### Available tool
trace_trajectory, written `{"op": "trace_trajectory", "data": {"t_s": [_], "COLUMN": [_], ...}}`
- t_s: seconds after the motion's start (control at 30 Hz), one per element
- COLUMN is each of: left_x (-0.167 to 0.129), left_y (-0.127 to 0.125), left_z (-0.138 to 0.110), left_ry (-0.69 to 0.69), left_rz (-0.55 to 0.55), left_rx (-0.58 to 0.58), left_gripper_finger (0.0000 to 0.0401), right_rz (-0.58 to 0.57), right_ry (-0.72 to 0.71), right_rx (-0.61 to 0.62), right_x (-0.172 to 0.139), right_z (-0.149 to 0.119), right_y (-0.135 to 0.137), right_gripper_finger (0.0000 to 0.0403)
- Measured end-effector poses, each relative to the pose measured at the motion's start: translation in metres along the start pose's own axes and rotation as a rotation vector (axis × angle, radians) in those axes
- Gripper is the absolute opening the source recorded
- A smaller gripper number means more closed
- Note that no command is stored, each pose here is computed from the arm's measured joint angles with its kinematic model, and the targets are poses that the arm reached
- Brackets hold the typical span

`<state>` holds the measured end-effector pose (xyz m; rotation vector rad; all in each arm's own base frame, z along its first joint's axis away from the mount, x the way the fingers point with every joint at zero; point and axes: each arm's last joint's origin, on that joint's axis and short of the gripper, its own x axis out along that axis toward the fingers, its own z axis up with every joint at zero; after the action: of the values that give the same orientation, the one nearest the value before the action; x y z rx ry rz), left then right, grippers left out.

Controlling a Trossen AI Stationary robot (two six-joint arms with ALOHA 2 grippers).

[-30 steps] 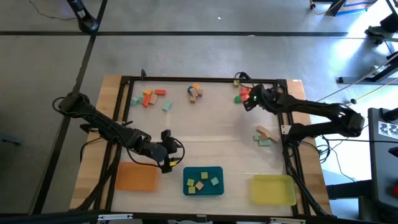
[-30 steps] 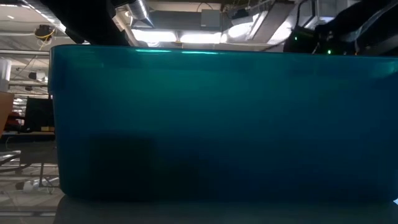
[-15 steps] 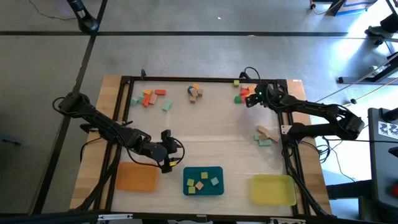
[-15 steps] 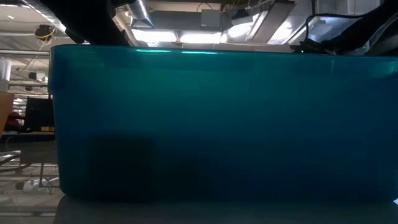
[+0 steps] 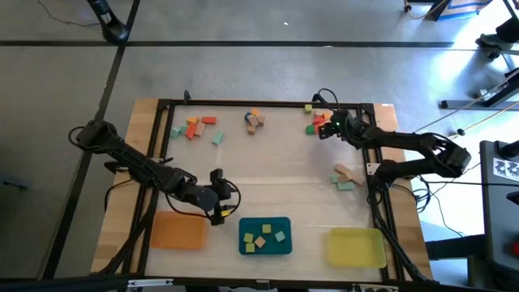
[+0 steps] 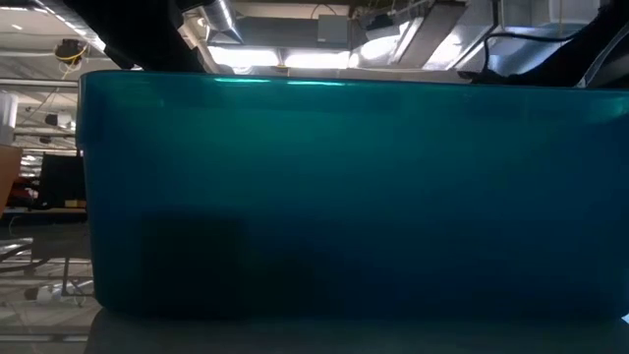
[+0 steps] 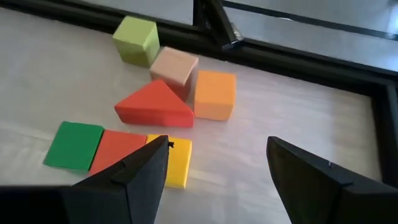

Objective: Sort blocks by size
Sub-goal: Put the yellow cube block into the blue bin

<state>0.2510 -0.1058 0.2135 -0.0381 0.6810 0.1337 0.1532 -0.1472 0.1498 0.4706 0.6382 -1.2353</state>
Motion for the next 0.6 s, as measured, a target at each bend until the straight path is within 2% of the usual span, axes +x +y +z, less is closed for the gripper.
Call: {"op": "trace_trajectory", "data": {"t_s": [0.3, 0.43, 0.6], "left_x": [0.0, 0.0, 0.0], "left_y": [0.0, 0.0, 0.0], "left_z": [0.0, 0.0, 0.0], "left_ry": [-0.004, -0.004, -0.004], "left_rz": [0.001, 0.001, 0.001], "left_rx": [-0.001, -0.002, -0.006], "left_gripper_finger": [0.0237, 0.0237, 0.0237], "right_rz": [-0.033, -0.034, 0.017], "right_ry": [0.021, 0.045, 0.123], "right_rx": [-0.018, -0.036, -0.061], "right_x": [0.018, 0.017, 0.009], "right_z": [-0.007, -0.008, -0.012], "right_y": [0.005, 0.005, 0.002], "right_gripper_finger": [0.0269, 0.0269, 0.0269]}}
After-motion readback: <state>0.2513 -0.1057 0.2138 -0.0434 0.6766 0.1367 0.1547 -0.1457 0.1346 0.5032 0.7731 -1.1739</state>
